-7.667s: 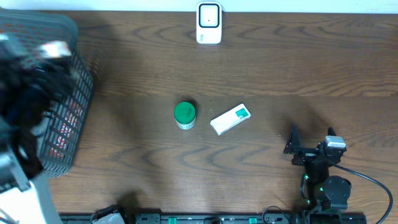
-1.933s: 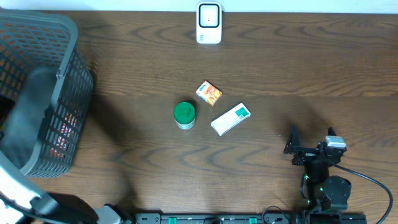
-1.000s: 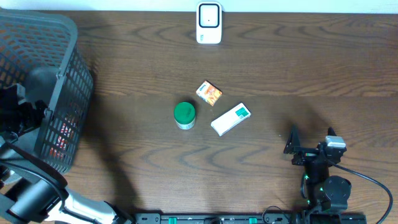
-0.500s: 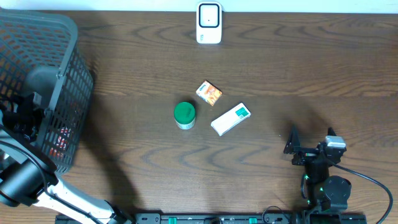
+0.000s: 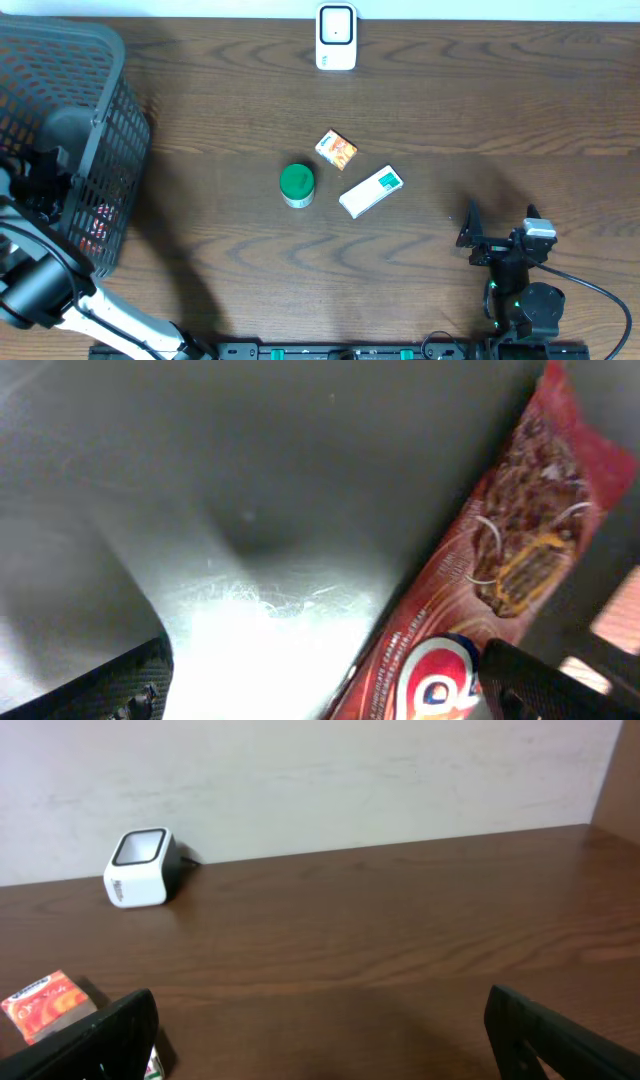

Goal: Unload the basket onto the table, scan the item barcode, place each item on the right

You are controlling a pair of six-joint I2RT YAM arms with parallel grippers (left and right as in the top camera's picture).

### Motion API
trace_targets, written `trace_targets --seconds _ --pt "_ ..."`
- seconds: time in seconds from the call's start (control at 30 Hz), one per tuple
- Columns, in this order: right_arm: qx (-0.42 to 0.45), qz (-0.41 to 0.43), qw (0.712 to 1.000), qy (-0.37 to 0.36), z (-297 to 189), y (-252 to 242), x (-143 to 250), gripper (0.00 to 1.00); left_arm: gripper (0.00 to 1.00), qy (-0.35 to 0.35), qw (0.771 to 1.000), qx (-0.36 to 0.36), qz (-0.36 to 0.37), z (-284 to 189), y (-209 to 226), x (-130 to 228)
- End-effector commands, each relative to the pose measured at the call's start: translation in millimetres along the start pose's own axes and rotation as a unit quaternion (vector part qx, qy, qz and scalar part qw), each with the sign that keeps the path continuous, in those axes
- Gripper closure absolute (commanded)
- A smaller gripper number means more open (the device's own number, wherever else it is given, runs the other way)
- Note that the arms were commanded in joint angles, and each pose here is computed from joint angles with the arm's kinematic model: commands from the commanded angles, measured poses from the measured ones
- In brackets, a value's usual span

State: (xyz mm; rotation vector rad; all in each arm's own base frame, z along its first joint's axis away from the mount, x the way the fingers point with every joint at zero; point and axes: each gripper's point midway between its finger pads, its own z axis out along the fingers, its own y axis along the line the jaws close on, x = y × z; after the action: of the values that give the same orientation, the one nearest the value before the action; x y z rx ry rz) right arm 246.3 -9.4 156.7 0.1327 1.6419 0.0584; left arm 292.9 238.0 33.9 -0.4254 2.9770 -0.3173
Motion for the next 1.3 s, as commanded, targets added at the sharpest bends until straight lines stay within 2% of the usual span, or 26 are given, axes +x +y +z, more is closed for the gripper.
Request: trace_targets --seconds 0.0,0.23,0.33,0.4,0.47,0.53,0.87,0.97,1.03,1.07,1.13,1.27 --pt "-0.007 -0.007 1.0 0.0 0 3 1 0.01 0.03 0.07 0.994 -0.073 0.034 19 10 11" --pt "-0.007 -0.007 1.0 0.0 0 3 1 0.01 0.03 0.099 0.983 -0.137 0.069 19 10 7" --pt "-0.007 -0.007 1.0 0.0 0 3 1 0.01 0.03 0.098 0.983 -0.142 0.068 19 11 6" --pt "-0.007 -0.007 1.0 0.0 0 3 1 0.01 0.09 0.096 0.983 -0.144 0.065 18 12 6" --pt "-0.007 -0.007 1.0 0.0 0 3 1 0.01 0.27 0.09 0.981 -0.166 0.041 16 21 4" --pt "-0.007 -0.007 1.0 0.0 0 3 1 0.01 0.38 0.083 0.98 -0.181 0.019 14 28 2" --pt "-0.007 -0.007 1.0 0.0 0 3 1 0.01 0.56 0.043 0.977 -0.197 -0.072 7 56 1" --pt "-0.007 -0.007 1.0 0.0 0 3 1 0.01 0.55 0.023 0.97 -0.203 -0.135 4 68 2" --pt "-0.007 -0.007 1.0 0.0 0 3 1 0.01 0.34 0.015 0.964 -0.204 -0.17 2 73 5" --pt "-0.007 -0.007 1.0 0.0 0 3 1 0.01 0.29 0.015 0.964 -0.198 -0.177 2 73 6" --pt "-0.007 -0.007 1.0 0.0 0 3 1 0.01 0.23 0.018 0.969 -0.183 -0.168 4 69 7" --pt "-0.007 -0.007 1.0 0.0 0 3 1 0.01 0.05 0.027 0.987 -0.122 -0.1 10 48 6"
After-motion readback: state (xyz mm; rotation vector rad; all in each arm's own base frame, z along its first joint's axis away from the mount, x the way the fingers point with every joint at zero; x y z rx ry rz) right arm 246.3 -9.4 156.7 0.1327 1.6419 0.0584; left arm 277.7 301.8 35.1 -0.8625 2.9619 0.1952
